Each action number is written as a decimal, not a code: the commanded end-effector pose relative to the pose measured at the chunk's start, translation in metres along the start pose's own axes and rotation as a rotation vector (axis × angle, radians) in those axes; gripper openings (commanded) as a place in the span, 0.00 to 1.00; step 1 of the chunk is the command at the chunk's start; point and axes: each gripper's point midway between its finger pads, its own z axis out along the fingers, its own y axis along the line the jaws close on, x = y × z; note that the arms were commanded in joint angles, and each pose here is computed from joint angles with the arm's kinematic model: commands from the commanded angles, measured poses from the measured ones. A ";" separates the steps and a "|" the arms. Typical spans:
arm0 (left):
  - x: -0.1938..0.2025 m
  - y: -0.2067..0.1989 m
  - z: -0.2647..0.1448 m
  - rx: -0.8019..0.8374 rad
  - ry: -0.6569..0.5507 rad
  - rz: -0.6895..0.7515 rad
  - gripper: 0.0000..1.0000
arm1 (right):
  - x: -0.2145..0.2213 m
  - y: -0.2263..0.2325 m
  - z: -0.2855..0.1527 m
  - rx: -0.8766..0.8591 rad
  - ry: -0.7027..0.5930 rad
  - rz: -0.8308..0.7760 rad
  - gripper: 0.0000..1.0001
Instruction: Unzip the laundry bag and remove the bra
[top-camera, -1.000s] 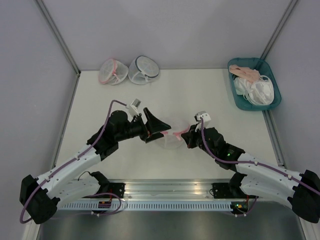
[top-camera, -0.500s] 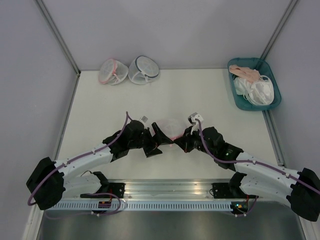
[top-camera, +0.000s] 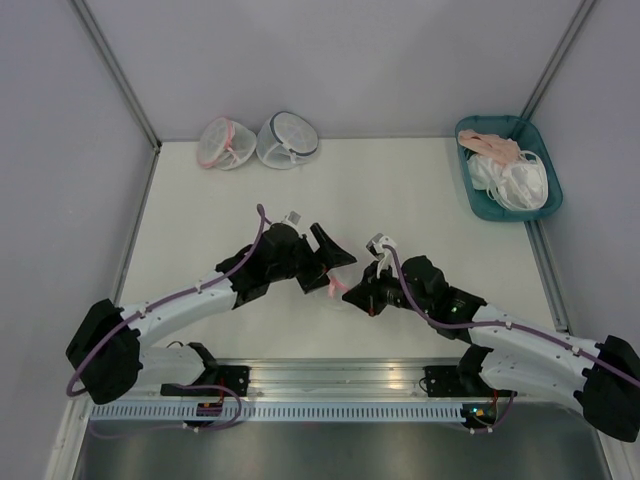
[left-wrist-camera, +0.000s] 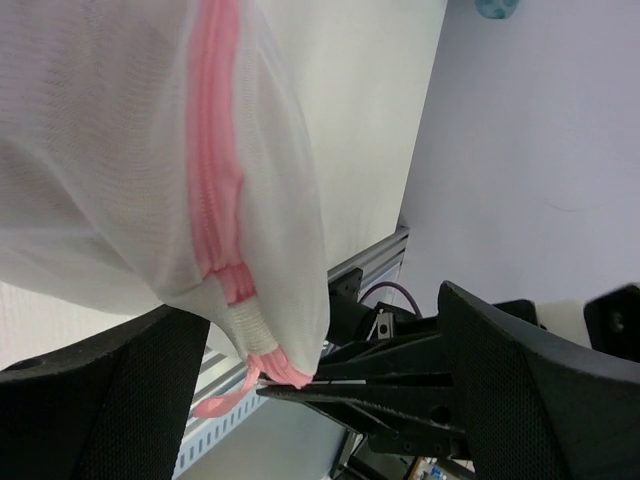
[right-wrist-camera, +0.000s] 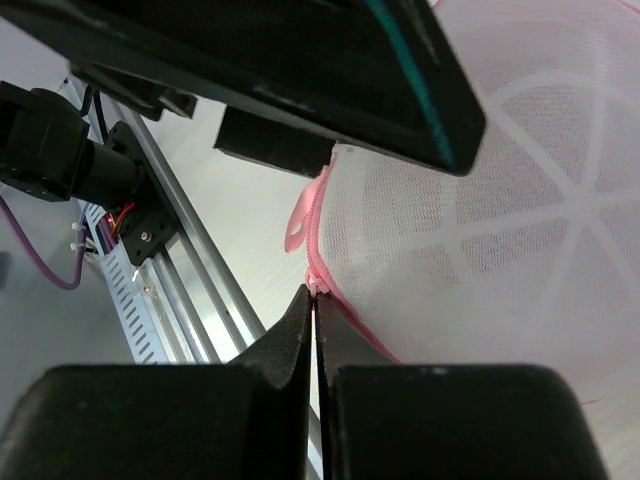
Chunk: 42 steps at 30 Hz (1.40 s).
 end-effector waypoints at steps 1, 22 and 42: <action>-0.007 -0.009 0.012 0.011 -0.018 0.035 0.95 | -0.008 0.012 -0.006 -0.048 -0.026 -0.034 0.01; -0.040 0.008 0.021 0.013 -0.023 0.047 0.16 | -0.008 -0.006 -0.009 0.070 0.009 -0.034 0.00; -0.073 0.021 0.013 0.099 0.132 0.202 0.16 | 0.025 -0.093 -0.014 0.540 0.178 -0.040 0.00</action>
